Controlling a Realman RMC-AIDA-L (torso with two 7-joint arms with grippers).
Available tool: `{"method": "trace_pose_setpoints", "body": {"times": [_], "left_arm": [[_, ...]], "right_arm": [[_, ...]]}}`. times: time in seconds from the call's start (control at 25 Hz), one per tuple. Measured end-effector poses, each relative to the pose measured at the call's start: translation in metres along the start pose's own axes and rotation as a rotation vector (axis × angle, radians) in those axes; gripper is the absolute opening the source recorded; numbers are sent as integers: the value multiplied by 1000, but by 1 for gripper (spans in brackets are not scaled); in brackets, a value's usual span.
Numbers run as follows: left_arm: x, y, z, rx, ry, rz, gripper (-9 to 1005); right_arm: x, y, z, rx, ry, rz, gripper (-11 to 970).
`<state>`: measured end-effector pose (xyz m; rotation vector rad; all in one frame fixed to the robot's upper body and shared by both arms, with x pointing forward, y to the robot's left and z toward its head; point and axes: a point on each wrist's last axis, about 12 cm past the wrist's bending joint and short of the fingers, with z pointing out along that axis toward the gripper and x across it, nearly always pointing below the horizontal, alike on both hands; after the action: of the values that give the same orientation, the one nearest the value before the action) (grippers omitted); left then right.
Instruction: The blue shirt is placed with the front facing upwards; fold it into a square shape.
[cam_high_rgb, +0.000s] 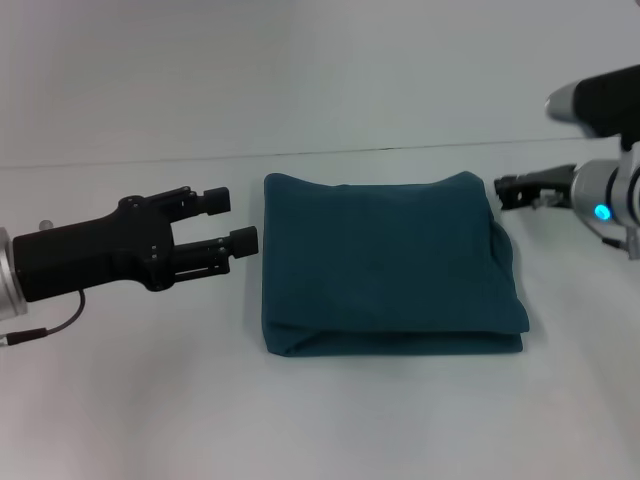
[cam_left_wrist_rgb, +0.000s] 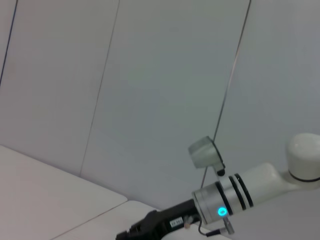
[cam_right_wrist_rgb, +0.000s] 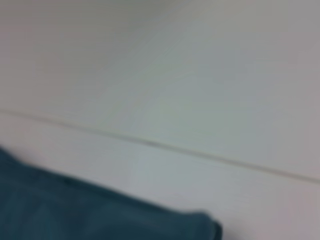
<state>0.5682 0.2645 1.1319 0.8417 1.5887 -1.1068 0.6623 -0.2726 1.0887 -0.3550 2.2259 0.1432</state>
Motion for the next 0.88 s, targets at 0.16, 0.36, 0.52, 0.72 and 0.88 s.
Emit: {"method": "trace_pose_setpoints", "body": {"times": [0.16,0.36,0.52,0.72,0.88], "left_arm": [[0,0,0,-2,1,0,793],[-1,0,0,-2,-2,0,793],[0,0,0,-4,-2,-2,793],[0,0,0,-5,-5,-3,794],[0,1,0,-9,-7,-5,794]], "right_arm": [[-15,3,-8,-28,-52,11,77],[-20,29,-6,-134,-33,-29,80],[-12,45,0,-181,17,-76,83],[-1,41,0,-180,57,-87,86],[9,28,-3,-135,65,-79,88]]}}
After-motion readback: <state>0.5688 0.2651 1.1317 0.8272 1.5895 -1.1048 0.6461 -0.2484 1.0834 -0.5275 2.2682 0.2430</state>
